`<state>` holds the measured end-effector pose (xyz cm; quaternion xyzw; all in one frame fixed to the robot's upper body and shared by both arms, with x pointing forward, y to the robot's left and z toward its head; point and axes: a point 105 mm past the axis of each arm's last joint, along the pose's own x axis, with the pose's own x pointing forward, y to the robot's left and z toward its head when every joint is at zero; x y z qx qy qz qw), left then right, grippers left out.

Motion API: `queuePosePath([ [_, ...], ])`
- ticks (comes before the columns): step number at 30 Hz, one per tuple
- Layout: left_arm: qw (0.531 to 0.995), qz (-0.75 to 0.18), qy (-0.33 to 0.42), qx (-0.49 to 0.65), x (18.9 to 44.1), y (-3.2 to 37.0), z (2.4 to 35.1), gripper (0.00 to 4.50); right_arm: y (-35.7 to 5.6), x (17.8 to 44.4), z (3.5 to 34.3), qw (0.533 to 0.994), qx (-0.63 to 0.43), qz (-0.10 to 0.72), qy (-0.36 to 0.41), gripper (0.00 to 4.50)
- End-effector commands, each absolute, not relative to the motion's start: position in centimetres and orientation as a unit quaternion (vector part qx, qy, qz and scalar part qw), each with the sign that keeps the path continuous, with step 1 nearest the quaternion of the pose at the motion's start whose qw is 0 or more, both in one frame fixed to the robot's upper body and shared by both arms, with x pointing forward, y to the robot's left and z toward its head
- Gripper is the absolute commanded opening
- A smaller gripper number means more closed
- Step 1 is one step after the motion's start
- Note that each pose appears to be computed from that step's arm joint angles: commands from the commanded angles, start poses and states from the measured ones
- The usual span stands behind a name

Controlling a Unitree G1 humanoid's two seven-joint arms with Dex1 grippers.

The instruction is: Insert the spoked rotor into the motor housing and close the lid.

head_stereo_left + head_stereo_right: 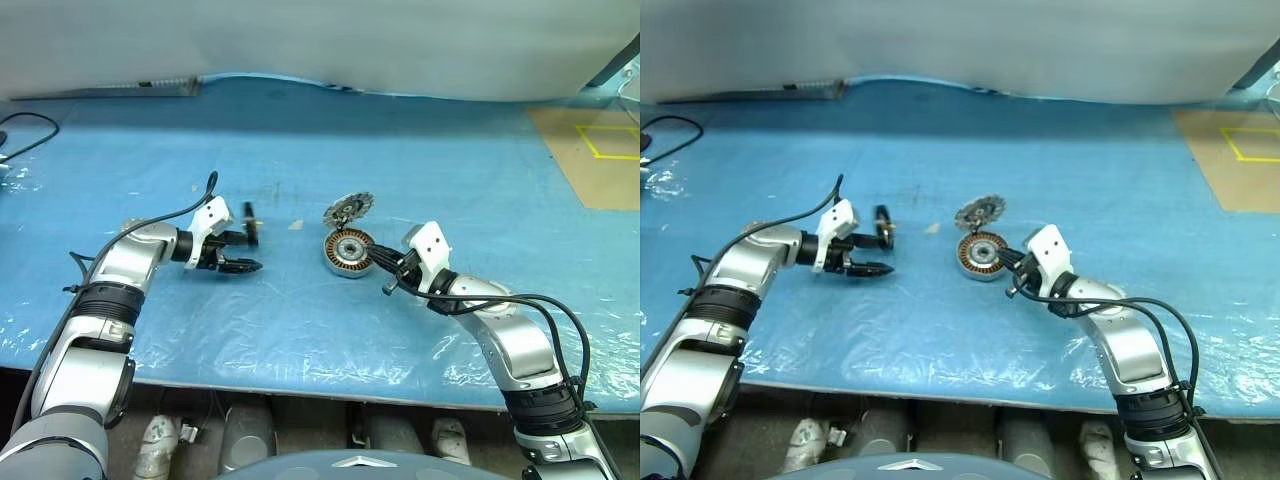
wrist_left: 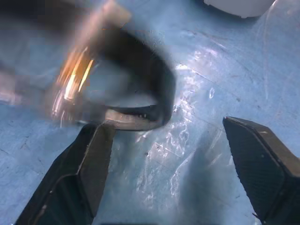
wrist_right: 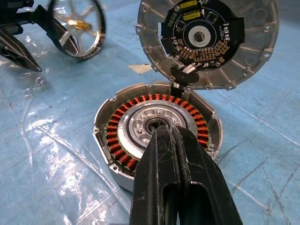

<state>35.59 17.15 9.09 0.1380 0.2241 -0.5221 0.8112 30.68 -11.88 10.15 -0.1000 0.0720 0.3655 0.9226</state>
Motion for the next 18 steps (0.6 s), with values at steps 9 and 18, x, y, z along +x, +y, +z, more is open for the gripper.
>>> queuePosePath([
  [9,0.811,-0.545,0.153,0.149,35.8,16.6,13.4,3.8,-11.5,30.5,11.4,0.922,-0.102,0.37,0.047,0.0],
  [18,0.816,-0.542,0.13,0.151,35.9,17.0,15.1,3.8,-11.4,30.5,11.3,0.922,-0.101,0.371,0.05,0.0],
])
